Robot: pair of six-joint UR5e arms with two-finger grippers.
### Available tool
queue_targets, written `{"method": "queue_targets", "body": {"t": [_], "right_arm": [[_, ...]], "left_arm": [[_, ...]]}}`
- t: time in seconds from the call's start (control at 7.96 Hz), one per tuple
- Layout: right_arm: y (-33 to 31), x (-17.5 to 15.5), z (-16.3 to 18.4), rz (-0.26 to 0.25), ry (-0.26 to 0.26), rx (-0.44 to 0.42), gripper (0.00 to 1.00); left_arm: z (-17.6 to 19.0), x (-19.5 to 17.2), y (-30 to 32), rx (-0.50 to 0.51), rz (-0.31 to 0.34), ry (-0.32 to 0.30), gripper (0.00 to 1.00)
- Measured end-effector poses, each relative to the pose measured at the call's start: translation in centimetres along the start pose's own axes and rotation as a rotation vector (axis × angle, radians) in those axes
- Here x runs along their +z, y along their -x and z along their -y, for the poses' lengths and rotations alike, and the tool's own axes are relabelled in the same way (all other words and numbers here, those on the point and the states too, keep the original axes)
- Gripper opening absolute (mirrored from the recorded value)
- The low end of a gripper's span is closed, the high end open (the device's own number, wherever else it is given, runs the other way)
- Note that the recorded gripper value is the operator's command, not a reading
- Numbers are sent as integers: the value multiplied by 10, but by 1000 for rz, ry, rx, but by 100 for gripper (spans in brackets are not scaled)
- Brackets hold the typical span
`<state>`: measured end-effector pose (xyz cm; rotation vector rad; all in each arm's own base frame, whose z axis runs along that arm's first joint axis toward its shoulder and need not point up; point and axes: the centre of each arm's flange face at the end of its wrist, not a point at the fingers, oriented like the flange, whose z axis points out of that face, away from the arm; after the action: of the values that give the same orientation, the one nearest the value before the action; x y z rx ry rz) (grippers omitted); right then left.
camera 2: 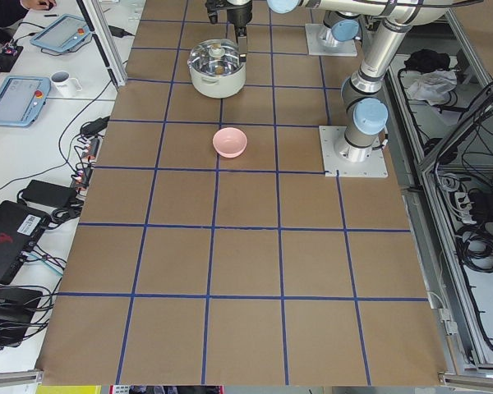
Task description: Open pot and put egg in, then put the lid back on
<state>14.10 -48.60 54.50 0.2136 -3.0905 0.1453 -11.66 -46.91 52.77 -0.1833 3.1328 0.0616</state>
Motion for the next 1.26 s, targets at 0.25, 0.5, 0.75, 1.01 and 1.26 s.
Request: {"method": "queue_targets", "body": {"t": [0.25,0.5,0.75,1.01,1.26], "right_arm": [[0,1,-1,4,-4,-1,100],[-1,9,-2,6,10,1,100],[-1,14,-3,2,22,4,100],[-3,15,-2,4,17,7,100],[-16,16,-1,8,20,35,100]], "left_arm": [[0,0,0,0,0,0,100],[0,0,0,0,-3,0,100],[0,0,-2,-2,-19,1,100],[0,0,-2,-1,-22,2,100],[0,0,-2,-1,-18,2,100]]}}
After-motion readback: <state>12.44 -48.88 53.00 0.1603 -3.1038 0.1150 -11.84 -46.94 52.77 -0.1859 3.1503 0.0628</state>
